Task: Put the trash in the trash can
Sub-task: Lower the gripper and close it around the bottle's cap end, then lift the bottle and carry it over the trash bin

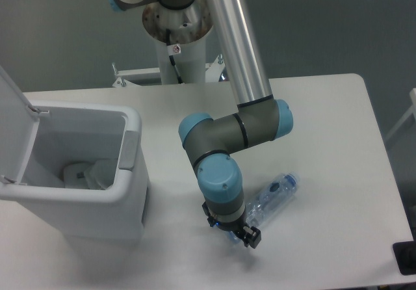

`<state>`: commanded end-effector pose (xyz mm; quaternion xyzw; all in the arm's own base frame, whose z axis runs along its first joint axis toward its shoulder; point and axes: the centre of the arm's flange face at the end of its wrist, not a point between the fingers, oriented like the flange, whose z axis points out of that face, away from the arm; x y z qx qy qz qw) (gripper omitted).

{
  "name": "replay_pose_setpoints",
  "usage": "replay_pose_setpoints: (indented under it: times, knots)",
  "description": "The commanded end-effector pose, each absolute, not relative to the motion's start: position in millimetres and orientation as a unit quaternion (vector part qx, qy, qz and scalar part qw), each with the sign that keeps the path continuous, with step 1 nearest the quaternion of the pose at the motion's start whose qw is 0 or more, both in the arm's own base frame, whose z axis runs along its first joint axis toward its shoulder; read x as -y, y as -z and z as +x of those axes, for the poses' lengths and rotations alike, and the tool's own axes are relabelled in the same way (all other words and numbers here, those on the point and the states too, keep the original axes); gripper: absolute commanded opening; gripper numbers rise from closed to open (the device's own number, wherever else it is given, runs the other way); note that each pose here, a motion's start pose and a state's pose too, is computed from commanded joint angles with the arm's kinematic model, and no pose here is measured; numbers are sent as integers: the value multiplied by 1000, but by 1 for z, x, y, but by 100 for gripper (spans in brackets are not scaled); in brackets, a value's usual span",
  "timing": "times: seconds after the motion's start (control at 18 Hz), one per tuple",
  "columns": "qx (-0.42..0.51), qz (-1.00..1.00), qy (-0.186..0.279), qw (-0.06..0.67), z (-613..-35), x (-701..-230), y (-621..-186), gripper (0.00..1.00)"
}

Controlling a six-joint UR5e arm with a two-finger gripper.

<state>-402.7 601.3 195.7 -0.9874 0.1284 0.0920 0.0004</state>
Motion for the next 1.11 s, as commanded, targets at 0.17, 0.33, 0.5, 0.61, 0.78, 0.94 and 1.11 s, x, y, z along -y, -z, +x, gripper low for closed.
replay_pose_setpoints:
  times: [0.17,0.33,0.5,0.61,0.78,0.94,1.11]
  knots:
    - [-129,-987,-94,2,-403,-602,-201,39]
    - [-128,-987,-101,10,-409,-607,-210,37]
    - [-117,-987,-108,21,-425,-603,-227,37]
    - [-110,-987,-109,30,-431,-603,-233,37]
    - [-87,-987,-116,72,-441,-601,-274,37]
    - [-38,-982,-70,174,-449,-602,-313,38]
    - [-10,-957,-4,289,-451,-592,-364,37]
